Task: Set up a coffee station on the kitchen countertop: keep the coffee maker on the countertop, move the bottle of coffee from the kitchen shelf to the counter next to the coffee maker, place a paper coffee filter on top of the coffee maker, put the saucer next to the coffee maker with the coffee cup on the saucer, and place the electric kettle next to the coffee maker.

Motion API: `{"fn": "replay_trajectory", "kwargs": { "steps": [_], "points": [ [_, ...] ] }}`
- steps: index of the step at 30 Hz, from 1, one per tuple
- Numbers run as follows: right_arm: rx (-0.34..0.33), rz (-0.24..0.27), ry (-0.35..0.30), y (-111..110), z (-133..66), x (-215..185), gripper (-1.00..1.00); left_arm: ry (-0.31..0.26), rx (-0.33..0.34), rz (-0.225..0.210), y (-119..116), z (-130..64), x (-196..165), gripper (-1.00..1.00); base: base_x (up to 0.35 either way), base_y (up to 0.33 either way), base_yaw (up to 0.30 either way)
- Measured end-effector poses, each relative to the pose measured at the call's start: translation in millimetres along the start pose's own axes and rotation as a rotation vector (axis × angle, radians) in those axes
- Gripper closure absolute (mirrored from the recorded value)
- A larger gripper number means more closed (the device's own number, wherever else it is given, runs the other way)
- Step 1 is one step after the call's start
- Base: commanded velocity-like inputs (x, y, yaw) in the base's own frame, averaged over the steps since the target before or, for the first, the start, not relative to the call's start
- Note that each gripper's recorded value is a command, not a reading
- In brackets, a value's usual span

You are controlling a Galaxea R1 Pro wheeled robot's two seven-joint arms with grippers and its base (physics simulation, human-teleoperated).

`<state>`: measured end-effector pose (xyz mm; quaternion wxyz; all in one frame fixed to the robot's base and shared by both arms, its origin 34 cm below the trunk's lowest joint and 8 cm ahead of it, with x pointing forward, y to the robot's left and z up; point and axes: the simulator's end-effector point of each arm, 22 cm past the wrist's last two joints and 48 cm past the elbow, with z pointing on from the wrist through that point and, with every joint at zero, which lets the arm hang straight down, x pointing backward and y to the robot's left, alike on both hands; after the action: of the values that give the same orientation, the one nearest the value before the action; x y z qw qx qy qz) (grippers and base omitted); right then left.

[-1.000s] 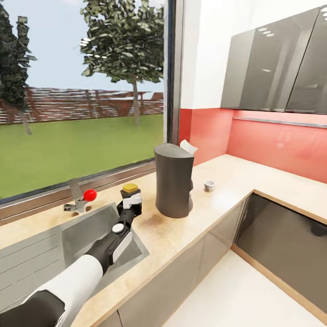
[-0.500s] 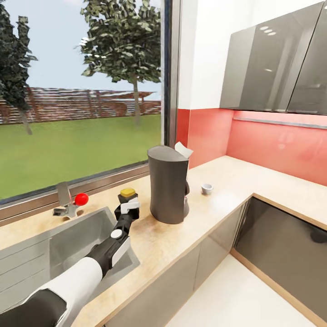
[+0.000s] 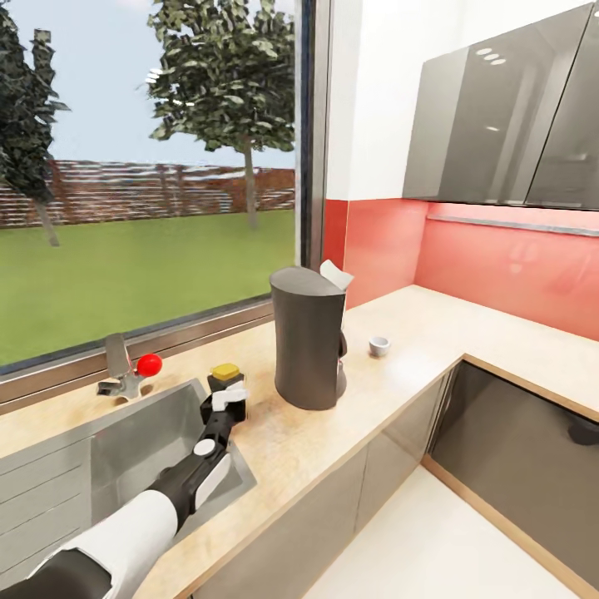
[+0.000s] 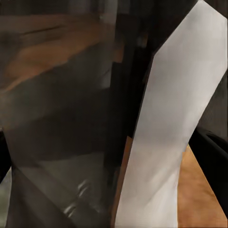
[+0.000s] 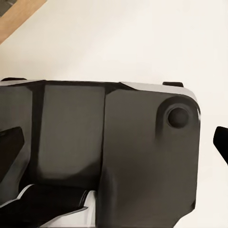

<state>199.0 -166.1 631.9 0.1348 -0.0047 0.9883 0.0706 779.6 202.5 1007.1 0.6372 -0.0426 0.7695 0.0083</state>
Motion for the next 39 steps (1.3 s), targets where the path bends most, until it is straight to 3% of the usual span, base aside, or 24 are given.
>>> {"fn": "replay_trajectory", "kwargs": {
  "steps": [8, 20, 26, 39],
  "points": [
    [0.004, 0.000, 0.004, -2, -0.2, 2, -1.00, -0.053, -0.004, -0.006, 6, 0.8, -13, 1.00, 0.000, 0.000, 0.000],
    [0.002, -0.005, 0.005, -1, -0.3, 2, -1.00, -0.058, 0.008, 0.000, -1, -0.2, -14, 1.00, 0.111, 0.000, 0.000],
    [0.002, -0.006, 0.006, -1, -0.2, 3, -1.00, -0.124, 0.005, -0.020, 1, -2.4, -25, 1.00, 0.007, 0.000, 0.000],
    [0.003, -0.005, 0.006, -1, -0.3, 3, -1.00, -0.102, 0.004, -0.018, 0, -9.1, -7, 1.00, 0.015, -0.007, 0.000]
  ]
}}
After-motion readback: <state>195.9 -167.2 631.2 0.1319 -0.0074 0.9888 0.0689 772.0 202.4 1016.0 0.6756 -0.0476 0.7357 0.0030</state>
